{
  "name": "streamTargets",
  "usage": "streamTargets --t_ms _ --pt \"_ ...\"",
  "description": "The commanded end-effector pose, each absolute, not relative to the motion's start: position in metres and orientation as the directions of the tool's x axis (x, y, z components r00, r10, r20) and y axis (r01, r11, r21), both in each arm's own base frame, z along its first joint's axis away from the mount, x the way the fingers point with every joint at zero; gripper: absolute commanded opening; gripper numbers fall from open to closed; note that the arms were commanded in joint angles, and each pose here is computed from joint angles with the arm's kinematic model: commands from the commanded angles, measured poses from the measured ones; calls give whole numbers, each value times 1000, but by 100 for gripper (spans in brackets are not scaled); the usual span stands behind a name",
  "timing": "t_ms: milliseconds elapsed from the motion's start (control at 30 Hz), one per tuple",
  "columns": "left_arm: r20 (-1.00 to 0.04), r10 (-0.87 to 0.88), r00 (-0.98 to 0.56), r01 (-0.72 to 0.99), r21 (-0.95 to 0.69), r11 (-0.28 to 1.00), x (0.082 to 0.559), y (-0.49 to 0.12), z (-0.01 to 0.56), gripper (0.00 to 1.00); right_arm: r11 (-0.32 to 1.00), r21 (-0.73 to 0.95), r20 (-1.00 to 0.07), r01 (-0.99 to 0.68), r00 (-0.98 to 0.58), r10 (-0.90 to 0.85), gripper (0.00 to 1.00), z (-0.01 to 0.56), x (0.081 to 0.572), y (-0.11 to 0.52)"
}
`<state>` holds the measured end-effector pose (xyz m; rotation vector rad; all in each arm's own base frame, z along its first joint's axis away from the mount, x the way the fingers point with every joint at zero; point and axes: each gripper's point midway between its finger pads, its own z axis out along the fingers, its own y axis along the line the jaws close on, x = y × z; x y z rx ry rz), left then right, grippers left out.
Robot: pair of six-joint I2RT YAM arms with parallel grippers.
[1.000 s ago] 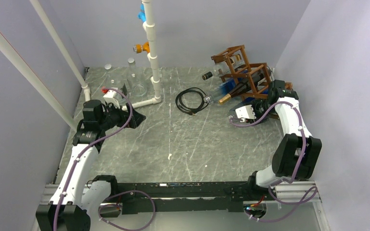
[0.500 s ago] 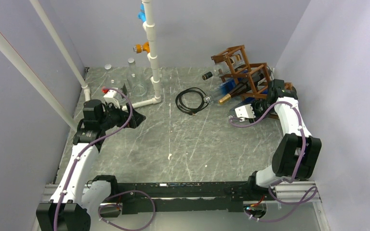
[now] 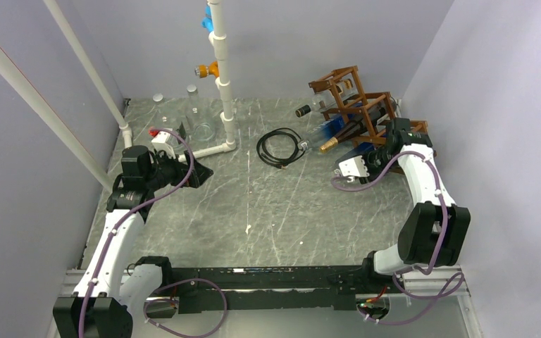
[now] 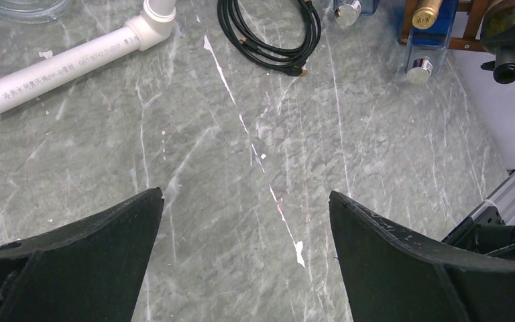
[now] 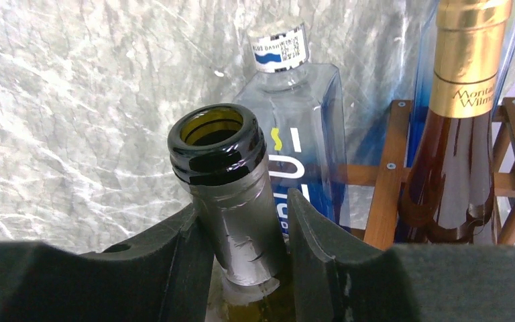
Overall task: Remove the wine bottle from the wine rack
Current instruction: Pick up the wine bottle from the wine rack.
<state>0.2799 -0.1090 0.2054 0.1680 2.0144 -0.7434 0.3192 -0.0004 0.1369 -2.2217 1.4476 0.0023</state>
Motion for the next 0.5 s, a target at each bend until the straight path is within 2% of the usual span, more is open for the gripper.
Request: streamTargets --t_ms 0,467 --pt "-841 -163 -516 436 -421 795 281 -111 213 100 -459 -367 -288 -809 568 -771 0 139 283 14" --pt "-842 -164 -515 437 -422 794 280 -111 213 100 -404 -349 -359 -845 519 -776 0 145 261 46"
